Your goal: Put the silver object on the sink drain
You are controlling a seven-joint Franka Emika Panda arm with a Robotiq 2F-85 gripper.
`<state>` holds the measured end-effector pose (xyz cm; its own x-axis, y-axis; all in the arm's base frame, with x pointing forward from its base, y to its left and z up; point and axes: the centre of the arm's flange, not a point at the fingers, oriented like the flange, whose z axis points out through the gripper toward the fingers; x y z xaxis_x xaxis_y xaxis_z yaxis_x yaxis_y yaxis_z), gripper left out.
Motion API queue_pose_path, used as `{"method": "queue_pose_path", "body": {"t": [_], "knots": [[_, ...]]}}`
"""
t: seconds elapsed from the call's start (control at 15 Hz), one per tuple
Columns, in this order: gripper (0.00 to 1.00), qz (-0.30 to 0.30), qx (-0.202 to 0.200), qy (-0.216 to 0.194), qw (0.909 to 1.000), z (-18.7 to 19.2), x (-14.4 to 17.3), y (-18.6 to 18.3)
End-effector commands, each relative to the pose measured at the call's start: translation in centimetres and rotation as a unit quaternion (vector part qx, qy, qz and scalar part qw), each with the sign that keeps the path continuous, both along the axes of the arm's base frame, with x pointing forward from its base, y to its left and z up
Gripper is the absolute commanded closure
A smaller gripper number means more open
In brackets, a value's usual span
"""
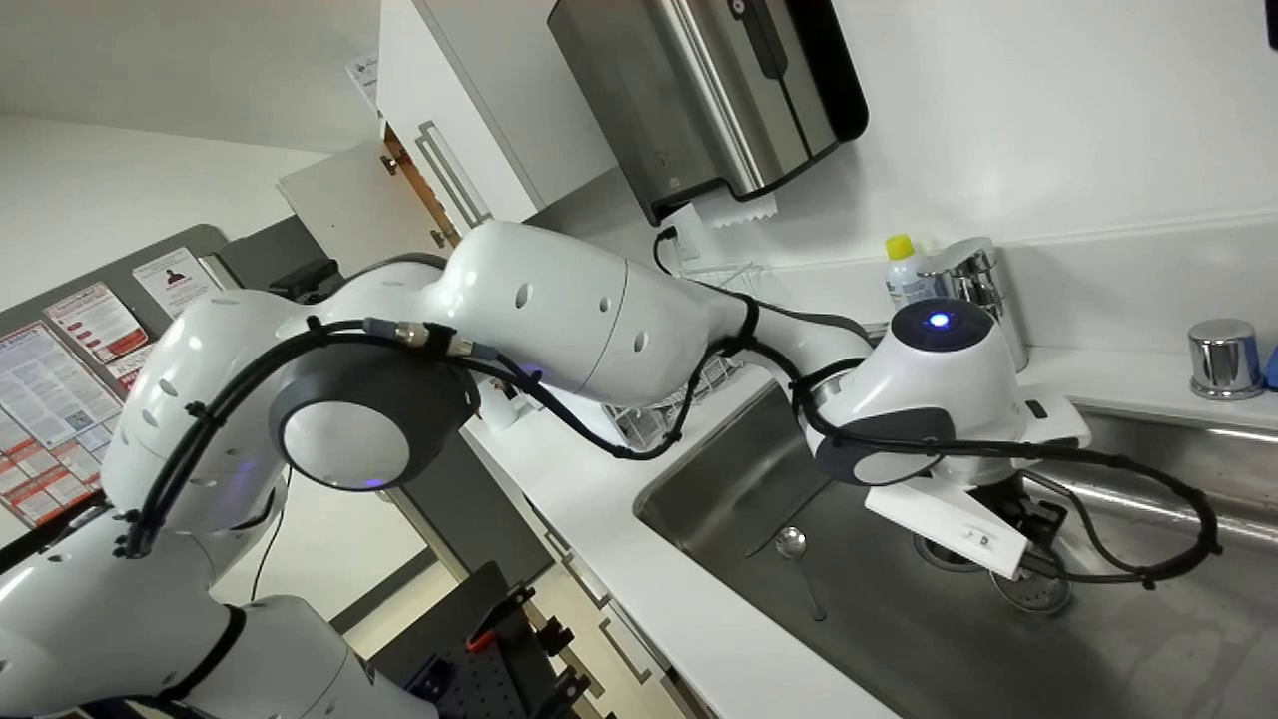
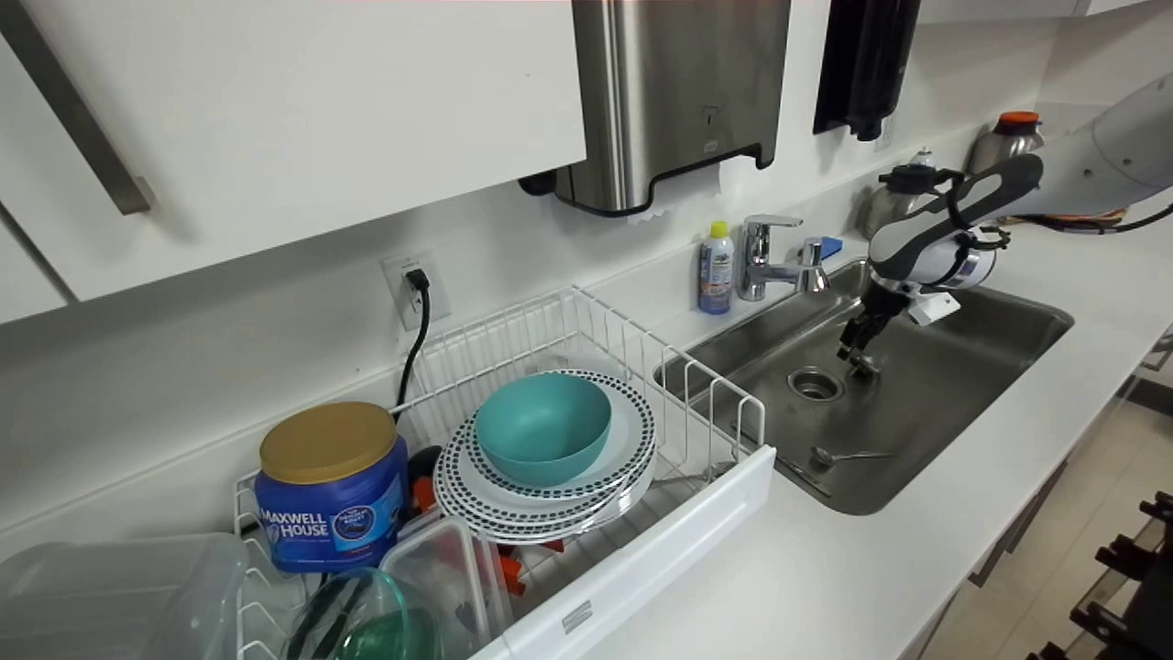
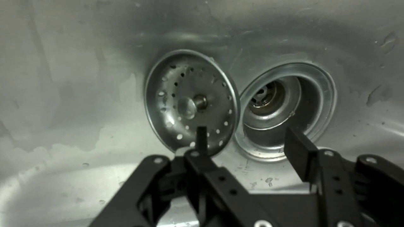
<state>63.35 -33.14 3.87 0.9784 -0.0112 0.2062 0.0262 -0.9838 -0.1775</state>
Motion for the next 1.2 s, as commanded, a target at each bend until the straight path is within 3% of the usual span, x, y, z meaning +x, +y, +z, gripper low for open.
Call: {"method": "queue_pose_path", "body": {"t": [0.0, 0.27, 0.33, 0.6, 0.8, 1.13], "knots": [[0.66, 0.003, 0.015, 0.002, 0.9999, -0.2, 1.4, -0.3], [0.98, 0.003, 0.013, 0.0, 0.9999, -0.2, 1.5, -0.1], [1.0, 0.004, 0.012, 0.0, 0.9999, -0.2, 1.5, 0.0], [0.99, 0.017, 0.0, 0.003, 0.9998, 0.2, 1.5, 1.3], [0.99, 0.063, -0.035, -0.001, 0.9974, 0.7, 2.2, 4.7], [0.99, 0.154, -0.108, -0.017, 0.982, -0.1, 4.4, 10.5]]}}
